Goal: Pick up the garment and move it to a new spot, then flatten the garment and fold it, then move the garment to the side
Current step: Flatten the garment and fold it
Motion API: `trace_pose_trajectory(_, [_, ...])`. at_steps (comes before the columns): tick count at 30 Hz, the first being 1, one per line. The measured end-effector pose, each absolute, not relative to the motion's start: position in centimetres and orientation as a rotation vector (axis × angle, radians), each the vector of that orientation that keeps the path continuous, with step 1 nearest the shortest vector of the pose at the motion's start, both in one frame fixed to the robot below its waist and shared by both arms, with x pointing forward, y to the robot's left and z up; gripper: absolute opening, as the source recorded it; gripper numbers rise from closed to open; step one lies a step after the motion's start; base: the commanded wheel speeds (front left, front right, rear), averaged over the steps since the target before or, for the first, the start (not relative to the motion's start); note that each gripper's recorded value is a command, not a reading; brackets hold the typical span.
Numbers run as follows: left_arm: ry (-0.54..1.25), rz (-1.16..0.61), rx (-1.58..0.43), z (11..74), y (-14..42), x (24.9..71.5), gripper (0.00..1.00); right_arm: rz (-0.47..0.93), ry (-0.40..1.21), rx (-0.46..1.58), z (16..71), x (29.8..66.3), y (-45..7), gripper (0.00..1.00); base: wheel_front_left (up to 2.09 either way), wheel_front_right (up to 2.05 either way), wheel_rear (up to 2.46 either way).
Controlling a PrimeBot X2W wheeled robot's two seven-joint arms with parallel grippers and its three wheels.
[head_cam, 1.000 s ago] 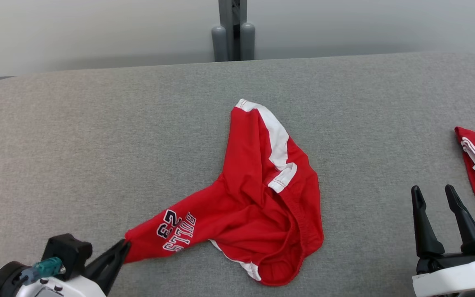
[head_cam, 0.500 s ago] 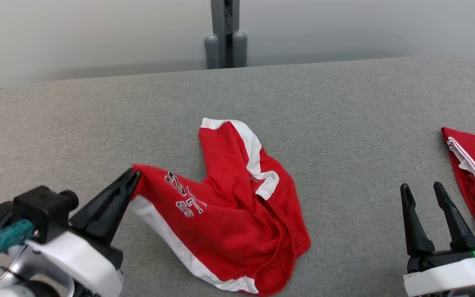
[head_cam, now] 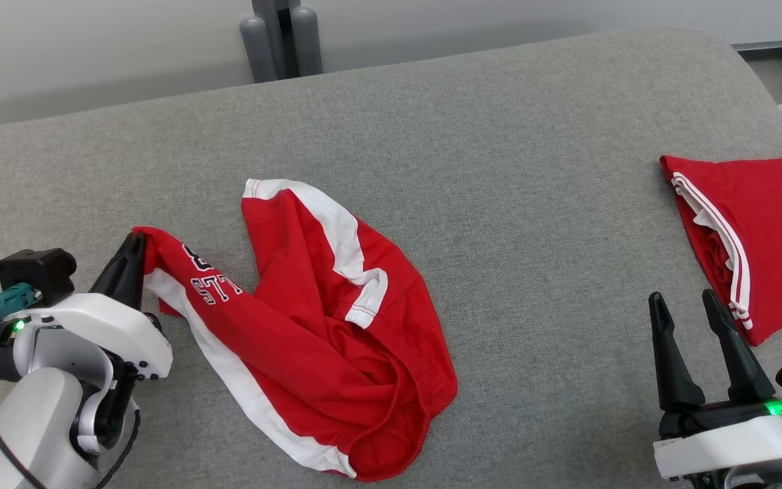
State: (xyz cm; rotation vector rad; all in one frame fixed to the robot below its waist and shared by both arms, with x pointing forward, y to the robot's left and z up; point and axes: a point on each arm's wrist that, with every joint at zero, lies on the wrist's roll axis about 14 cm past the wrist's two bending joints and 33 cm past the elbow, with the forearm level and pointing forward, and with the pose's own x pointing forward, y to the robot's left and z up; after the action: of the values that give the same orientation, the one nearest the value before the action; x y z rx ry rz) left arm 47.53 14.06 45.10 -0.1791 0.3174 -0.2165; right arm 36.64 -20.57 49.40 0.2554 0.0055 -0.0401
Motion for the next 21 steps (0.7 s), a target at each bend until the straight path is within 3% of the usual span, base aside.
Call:
trace_pose_trajectory(2, [0.354,-0.223,-0.199,43.4,13.5,48.0,0.00,-0.047,0.020,0.255,48.8,36.8,-20.7,1.00,0.00,0.00,0.00])
trace_pose_trajectory(3, [0.367,-0.229,-0.202,42.7,13.1,48.1,0.28,-0.049,0.022,0.254,48.7,36.9,-20.8,1.00,0.00,0.00,0.00])
trace_pose_trajectory(4, [0.374,-0.234,-0.201,42.2,12.9,48.2,0.73,-0.047,0.022,0.254,48.7,37.1,-20.7,1.00,0.00,0.00,0.00])
trace_pose_trajectory(5, [0.362,-0.235,-0.186,41.9,12.9,48.7,1.00,-0.039,0.019,0.256,48.7,37.4,-20.5,1.00,0.00,0.00,0.00])
trace_pose_trajectory(16, [0.052,-0.100,-0.233,48.2,17.2,50.3,1.00,0.017,-0.058,0.250,50.5,38.7,-18.9,1.00,0.00,0.00,0.00])
trace_pose_trajectory(21, [-0.093,-0.072,-0.175,52.0,18.4,48.0,1.00,0.093,-0.095,0.230,51.7,39.5,-16.6,1.00,0.00,0.00,0.00])
